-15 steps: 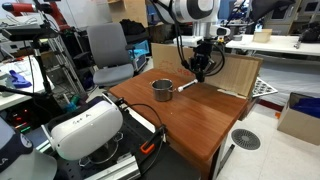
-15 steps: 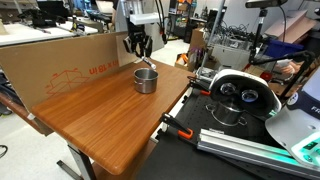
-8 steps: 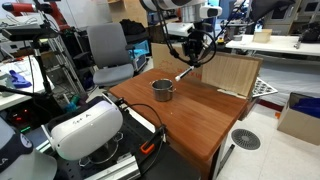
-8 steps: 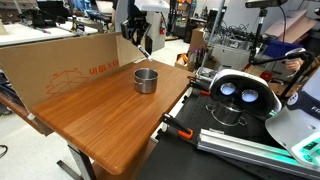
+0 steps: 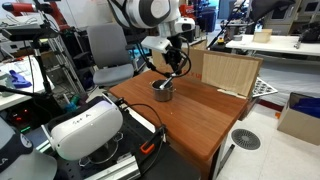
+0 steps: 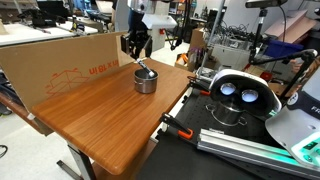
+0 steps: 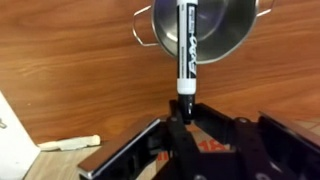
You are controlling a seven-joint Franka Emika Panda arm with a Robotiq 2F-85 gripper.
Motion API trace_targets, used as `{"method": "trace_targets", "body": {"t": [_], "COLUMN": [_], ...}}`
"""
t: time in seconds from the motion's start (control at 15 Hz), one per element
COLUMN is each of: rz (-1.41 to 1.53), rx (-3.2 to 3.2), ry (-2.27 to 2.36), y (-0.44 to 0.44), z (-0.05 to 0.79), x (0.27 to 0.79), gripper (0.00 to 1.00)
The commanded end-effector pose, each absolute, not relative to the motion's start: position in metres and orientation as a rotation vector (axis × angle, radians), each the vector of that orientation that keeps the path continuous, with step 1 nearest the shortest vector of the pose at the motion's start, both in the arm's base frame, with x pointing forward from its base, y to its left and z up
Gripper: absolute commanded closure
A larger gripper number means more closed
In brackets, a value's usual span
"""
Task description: Take the marker from the table and place it in the silver pot
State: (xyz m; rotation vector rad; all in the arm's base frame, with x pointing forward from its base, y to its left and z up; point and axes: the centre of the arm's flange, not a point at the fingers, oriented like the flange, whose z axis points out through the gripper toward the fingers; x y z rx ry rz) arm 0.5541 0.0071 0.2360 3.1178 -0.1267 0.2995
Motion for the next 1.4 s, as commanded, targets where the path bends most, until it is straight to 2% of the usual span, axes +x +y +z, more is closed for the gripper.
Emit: {"method": "trace_targets", "body": {"t": [0.0, 0.2, 0.27, 0.33, 0.47, 0.8, 1.33], "rz": [0.346, 0.329, 0.321, 0.316, 0.293, 0.237, 0.109], "rx": [3.102, 3.092, 3.078, 3.073, 3.067, 3.086, 3.149], "ry": [-0.042, -0.024, -0.031, -0.028, -0.033, -0.046, -0.047], "y": [0.013, 0.014, 0.014, 0.013, 0.009, 0.006, 0.022], "z": [0.23, 0.223, 0.223, 0.223, 0.224, 0.229, 0.292], "x": [0.534, 0.528, 0.529, 0.53, 0.531, 0.53, 0.511], "gripper": [0.94, 0.94, 0.51, 0.49, 0.38, 0.0, 0.0]}}
